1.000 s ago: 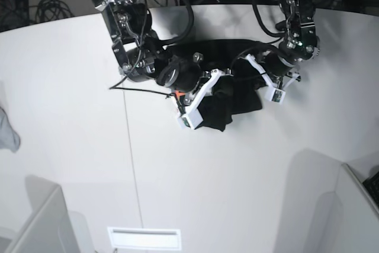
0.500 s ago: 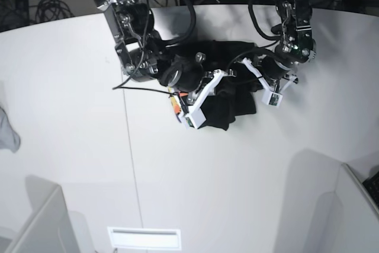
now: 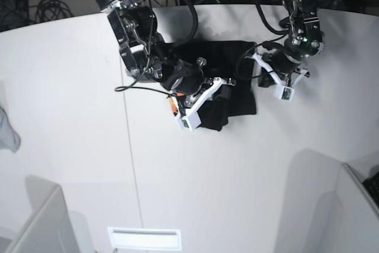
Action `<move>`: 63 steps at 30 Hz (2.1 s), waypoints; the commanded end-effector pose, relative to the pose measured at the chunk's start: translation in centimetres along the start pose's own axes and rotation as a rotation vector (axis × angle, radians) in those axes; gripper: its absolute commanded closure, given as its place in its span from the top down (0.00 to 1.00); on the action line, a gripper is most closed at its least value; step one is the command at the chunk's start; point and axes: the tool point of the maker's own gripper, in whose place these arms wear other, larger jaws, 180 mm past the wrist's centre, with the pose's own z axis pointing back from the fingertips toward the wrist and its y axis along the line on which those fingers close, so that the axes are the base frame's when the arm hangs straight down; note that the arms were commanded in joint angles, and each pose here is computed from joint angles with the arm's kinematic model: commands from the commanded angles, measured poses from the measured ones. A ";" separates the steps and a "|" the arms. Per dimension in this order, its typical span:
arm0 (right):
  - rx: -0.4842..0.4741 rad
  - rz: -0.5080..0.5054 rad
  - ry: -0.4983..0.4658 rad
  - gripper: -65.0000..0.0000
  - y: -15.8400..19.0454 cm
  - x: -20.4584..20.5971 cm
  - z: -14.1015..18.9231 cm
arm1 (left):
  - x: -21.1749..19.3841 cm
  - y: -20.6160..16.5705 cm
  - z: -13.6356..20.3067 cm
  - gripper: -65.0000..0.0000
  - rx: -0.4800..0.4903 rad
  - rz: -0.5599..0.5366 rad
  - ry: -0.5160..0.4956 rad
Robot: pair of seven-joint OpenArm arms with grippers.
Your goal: Fold the T-shirt properly
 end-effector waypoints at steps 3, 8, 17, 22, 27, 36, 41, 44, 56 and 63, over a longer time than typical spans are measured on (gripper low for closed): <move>0.057 0.039 -0.022 0.00 2.3 0.7 -0.1 | 2.4 1.4 1.9 0.00 0.046 -0.014 -0.085; 0.060 0.042 -0.021 0.00 2.5 0.6 -0.2 | 2.5 4.5 5.3 0.00 0.151 -0.011 -0.119; 0.044 0.035 -0.004 0.00 1.8 0.2 -0.5 | -1.7 12.8 12.2 0.00 0.357 0.234 -0.162; 0.012 0.019 -0.006 0.00 0.6 0.2 -1.8 | -3.9 16.1 15.1 0.00 0.389 0.359 -0.186; 0.013 0.017 -0.012 0.00 0.6 0.4 -1.8 | -4.3 16.7 15.6 0.00 0.399 0.342 -0.163; 0.023 0.042 0.011 0.00 1.3 -0.6 -2.3 | -4.4 16.5 15.5 0.00 0.396 0.347 -0.162; 0.026 0.054 0.004 0.00 1.5 -0.1 -2.3 | -4.4 16.5 15.4 0.00 0.393 0.346 -0.161; 0.029 0.060 0.005 0.00 1.7 0.1 -2.3 | -4.4 16.4 15.4 0.00 0.392 0.346 -0.160; 0.050 0.059 0.001 0.60 2.9 0.4 -2.6 | -4.4 16.5 15.5 0.00 0.395 0.347 -0.161; 0.033 0.128 0.105 0.60 3.0 -2.2 -4.7 | -4.4 16.6 15.5 0.00 0.396 0.347 -0.163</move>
